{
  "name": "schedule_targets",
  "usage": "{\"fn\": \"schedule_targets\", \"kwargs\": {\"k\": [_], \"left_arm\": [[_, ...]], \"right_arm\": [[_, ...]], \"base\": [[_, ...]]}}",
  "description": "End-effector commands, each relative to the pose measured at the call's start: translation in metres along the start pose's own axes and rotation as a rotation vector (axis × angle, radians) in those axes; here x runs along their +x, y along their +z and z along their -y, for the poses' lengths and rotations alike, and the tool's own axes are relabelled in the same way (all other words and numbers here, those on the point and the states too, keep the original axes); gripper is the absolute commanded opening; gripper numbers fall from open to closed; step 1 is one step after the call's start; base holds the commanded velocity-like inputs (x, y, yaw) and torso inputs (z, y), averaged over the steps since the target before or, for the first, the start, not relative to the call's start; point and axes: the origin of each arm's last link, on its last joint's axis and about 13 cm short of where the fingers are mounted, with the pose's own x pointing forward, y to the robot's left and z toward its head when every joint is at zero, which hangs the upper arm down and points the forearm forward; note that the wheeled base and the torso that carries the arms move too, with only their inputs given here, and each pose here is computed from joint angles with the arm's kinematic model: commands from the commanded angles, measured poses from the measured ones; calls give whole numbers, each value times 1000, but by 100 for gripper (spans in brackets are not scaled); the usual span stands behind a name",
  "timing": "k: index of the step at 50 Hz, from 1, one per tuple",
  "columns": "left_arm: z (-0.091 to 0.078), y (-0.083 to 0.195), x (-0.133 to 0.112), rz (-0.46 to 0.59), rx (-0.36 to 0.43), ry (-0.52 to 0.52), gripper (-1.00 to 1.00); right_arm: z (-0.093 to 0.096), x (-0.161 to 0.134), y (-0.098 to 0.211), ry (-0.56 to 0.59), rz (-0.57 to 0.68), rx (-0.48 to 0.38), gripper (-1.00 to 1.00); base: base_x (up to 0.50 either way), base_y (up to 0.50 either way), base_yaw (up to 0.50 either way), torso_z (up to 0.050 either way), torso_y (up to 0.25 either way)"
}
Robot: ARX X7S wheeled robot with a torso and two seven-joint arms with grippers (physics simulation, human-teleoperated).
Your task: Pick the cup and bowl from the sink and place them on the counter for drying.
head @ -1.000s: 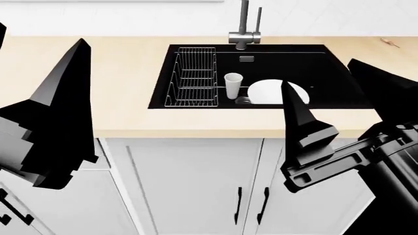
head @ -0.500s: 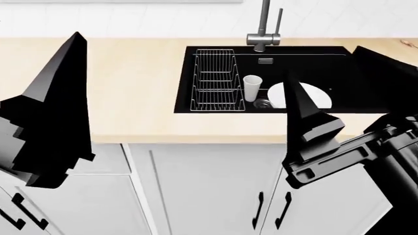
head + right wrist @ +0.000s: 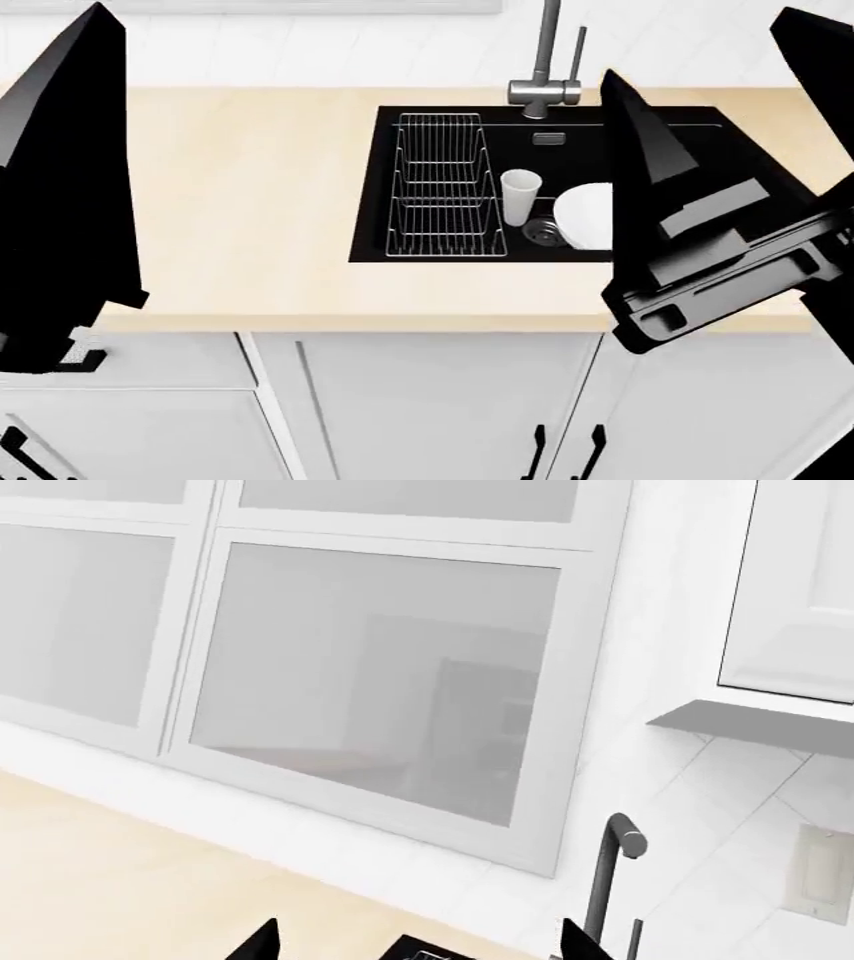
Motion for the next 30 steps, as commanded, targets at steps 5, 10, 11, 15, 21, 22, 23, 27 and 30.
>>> {"fn": "schedule_targets", "kwargs": {"k": [5, 10, 11, 15, 21, 22, 23, 27, 30], "left_arm": [[-1, 1, -1, 3, 5, 2, 100], [-1, 1, -1, 2, 5, 3, 100], [-1, 1, -1, 2, 6, 3, 100], [-1, 1, -1, 3, 6, 4, 100], [-2, 1, -1, 3, 7, 8, 100], [-2, 1, -1, 3, 7, 8, 100], [-2, 1, -1, 3, 7, 7, 100], [-2, 1, -2, 2, 8, 8, 100], [-2, 1, -2, 2, 7, 8, 100]], "right_arm": [[2, 0, 8, 8, 10, -20, 100], [2, 0, 9, 9, 8, -22, 100], [2, 0, 9, 10, 8, -23, 100], [2, 0, 9, 11, 9, -24, 100], [2, 0, 8, 13, 7, -25, 100], [2, 0, 9, 13, 7, -26, 100], [2, 0, 9, 14, 7, -26, 100], [2, 0, 8, 14, 6, -26, 100], [1, 0, 8, 15, 6, -27, 100]], "base": [[245, 0, 0, 0, 0], [248, 0, 0, 0, 0], [246, 0, 0, 0, 0], [250, 0, 0, 0, 0], [253, 0, 0, 0, 3], [254, 0, 0, 0, 0], [254, 0, 0, 0, 0], [256, 0, 0, 0, 0], [253, 0, 0, 0, 0]]}}
